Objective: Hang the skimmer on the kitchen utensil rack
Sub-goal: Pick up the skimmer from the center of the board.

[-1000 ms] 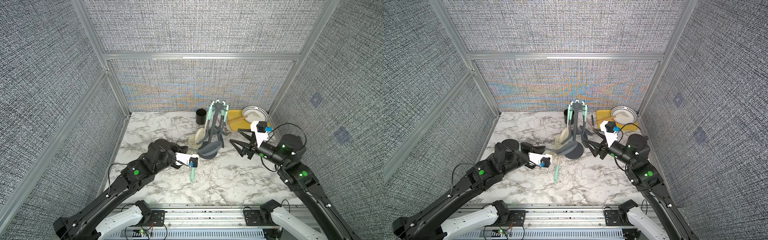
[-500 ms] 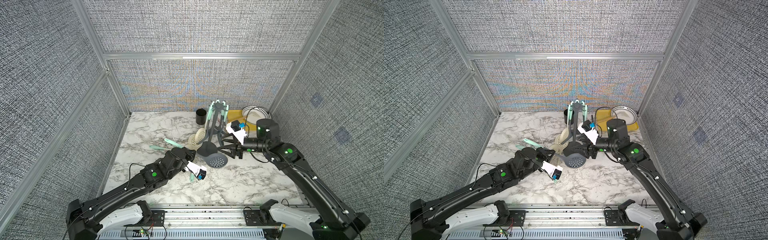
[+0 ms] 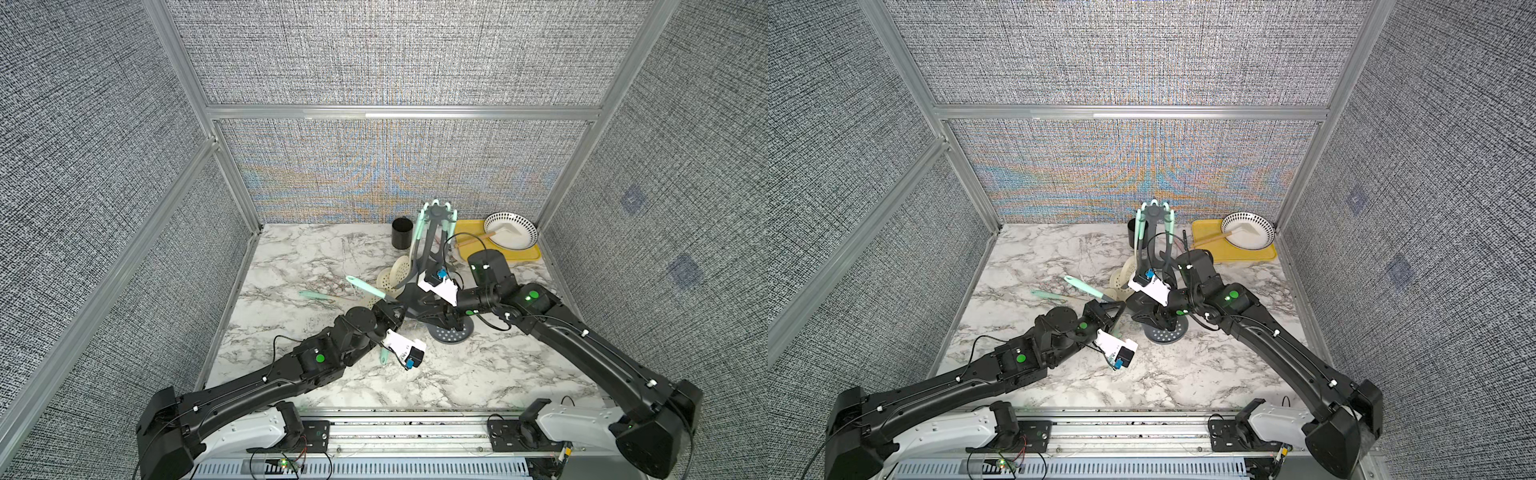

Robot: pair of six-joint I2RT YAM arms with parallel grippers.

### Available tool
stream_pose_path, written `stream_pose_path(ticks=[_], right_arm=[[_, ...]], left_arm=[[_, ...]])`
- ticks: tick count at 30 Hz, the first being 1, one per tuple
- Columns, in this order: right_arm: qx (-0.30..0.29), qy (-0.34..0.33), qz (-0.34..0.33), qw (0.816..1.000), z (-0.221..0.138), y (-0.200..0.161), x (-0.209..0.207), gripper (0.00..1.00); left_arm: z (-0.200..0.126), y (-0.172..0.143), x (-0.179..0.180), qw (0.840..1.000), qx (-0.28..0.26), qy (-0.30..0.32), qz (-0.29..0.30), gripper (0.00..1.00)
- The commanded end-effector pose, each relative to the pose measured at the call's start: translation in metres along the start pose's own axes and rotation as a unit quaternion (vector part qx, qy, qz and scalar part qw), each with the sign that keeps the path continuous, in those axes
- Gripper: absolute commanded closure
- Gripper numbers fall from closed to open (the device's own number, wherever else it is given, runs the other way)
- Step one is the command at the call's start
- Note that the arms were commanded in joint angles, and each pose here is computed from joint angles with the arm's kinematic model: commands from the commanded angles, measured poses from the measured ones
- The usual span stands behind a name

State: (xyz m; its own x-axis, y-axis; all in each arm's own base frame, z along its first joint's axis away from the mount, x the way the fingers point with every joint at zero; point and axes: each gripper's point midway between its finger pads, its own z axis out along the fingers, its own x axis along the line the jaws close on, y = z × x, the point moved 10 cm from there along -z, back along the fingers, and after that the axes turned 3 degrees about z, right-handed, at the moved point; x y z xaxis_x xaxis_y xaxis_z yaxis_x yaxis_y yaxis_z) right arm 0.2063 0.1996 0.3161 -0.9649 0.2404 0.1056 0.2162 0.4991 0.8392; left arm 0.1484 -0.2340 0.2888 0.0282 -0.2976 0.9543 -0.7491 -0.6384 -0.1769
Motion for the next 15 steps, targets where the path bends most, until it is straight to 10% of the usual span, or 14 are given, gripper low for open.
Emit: stream_pose_path(ticks=[1, 15], right_arm=[[0.011, 0.000, -0.011, 1.000, 0.005, -0.001, -0.004, 0.51], [0.035, 0.053, 0.016, 0.998, 0.029, -0.005, -0.009, 0.69]], left_arm=[[0.000, -0.008, 0.009, 0.982, 0.073, 0.017, 0.171, 0.98], [0.002, -0.002, 0.009, 0.982, 0.070, 0.018, 0.177, 0.98]])
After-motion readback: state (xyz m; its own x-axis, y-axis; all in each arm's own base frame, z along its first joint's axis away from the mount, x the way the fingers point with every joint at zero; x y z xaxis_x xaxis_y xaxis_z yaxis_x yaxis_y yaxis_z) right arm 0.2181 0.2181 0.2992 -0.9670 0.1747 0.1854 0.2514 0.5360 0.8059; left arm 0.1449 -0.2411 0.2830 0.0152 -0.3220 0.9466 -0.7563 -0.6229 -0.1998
